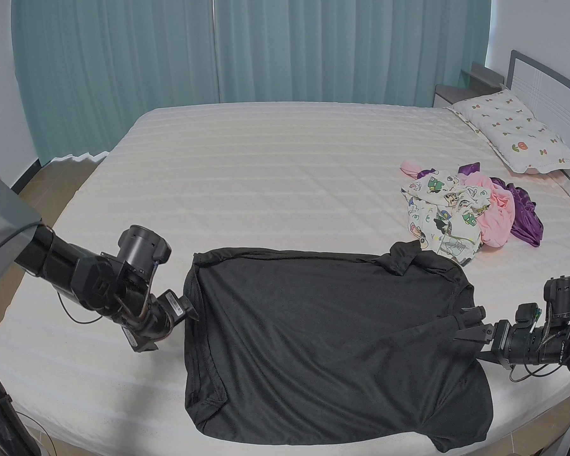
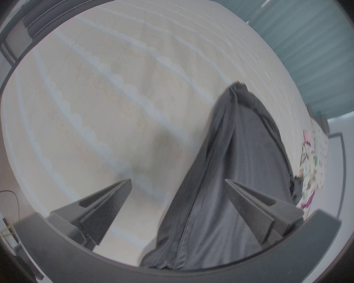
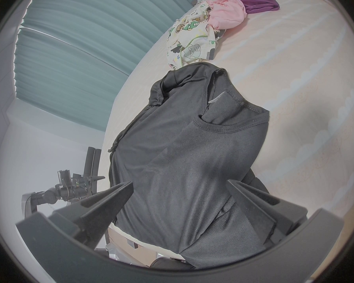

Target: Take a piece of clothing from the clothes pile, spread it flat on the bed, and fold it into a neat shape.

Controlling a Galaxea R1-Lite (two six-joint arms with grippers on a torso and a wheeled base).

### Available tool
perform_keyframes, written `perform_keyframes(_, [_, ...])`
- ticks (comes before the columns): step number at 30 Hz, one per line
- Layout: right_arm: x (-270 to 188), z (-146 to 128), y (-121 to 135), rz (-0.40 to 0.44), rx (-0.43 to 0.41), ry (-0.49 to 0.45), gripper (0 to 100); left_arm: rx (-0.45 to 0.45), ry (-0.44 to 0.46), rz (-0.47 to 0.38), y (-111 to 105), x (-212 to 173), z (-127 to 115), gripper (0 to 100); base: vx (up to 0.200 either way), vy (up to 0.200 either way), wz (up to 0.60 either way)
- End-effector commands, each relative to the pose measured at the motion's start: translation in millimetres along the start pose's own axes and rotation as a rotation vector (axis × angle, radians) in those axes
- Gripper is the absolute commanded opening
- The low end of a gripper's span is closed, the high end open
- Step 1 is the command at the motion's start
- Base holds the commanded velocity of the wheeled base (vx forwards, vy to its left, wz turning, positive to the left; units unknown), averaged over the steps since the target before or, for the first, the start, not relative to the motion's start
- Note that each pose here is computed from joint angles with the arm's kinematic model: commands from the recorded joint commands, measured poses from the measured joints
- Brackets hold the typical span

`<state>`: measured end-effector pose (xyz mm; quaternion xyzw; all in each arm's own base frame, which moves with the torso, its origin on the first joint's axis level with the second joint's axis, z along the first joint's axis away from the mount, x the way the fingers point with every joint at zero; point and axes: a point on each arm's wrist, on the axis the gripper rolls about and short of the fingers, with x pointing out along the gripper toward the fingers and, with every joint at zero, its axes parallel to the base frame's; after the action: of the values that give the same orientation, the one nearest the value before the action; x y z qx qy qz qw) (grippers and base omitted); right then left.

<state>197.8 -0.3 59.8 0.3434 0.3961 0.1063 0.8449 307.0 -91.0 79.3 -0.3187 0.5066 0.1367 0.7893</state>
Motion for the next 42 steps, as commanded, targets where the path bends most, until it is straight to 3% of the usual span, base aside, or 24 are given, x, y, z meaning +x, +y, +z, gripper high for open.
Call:
perform_keyframes(1, [-2, -1, 2, 0.008, -0.009, -0.006, 100, 0.129, -0.01, 0.015, -2, -13, -45, 100, 0.0, 0.0, 0.0])
perform_keyframes(9, [-3, -1, 2, 0.008, -0.011, -0.012, 100, 0.253, -0.027, 0.093, -6, -3, -71, 100, 0.0, 0.0, 0.0])
perform_keyframes(22, [-3, -1, 3, 0.011, -0.012, -0.011, 100, 0.353, 0.029, 0.174, 2, 14, -105, 100, 0.0, 0.0, 0.0])
perform_keyframes(42, [-3, -1, 3, 0.011, -0.009, -0.008, 100, 0.335, 0.008, 0.265, 47, -13, -103, 100, 0.0, 0.0, 0.0])
